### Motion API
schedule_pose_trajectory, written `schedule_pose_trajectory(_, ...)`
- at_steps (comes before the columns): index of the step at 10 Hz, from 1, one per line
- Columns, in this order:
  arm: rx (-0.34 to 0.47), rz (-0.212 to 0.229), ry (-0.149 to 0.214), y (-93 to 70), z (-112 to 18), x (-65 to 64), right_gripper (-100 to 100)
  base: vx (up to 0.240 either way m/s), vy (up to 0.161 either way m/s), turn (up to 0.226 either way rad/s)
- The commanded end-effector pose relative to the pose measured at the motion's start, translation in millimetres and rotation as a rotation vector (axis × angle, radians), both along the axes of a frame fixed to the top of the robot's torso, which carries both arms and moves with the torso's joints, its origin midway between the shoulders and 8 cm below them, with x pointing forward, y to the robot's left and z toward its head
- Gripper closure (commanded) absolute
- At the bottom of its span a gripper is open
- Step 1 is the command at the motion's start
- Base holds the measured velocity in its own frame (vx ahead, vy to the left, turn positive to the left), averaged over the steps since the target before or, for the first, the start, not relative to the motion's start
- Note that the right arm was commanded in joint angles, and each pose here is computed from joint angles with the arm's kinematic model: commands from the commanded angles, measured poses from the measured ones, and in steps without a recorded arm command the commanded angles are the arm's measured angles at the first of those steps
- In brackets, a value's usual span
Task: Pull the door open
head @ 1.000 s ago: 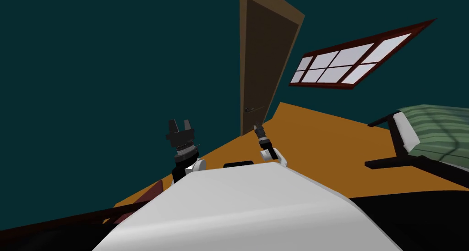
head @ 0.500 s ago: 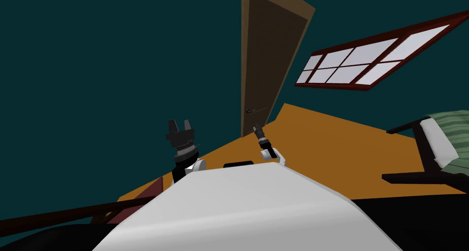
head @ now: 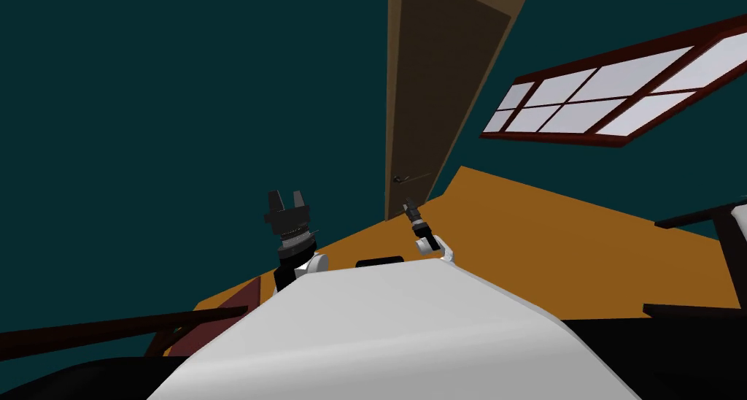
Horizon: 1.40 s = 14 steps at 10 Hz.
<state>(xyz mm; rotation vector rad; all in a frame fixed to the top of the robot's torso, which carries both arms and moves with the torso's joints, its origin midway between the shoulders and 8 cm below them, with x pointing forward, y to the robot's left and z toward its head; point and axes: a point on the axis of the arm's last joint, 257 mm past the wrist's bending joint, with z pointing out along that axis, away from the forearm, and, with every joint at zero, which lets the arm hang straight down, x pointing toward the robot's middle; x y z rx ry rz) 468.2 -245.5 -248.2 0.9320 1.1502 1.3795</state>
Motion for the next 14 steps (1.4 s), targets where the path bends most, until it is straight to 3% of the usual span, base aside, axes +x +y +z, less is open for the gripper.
schedule_pose_trajectory(1, -0.003, 0.002, 0.019, -3.6, -9.9, 3.3, -100, 0.060, -0.101, 0.097)
schedule_pose_trajectory(8, -0.019, -0.001, 0.092, -22.5, -47.8, 13.7, -100, 0.076, -0.092, 0.095)
schedule_pose_trajectory(14, -0.035, -0.013, 0.144, -41.7, -72.6, 19.7, -100, 0.062, -0.091, 0.084)
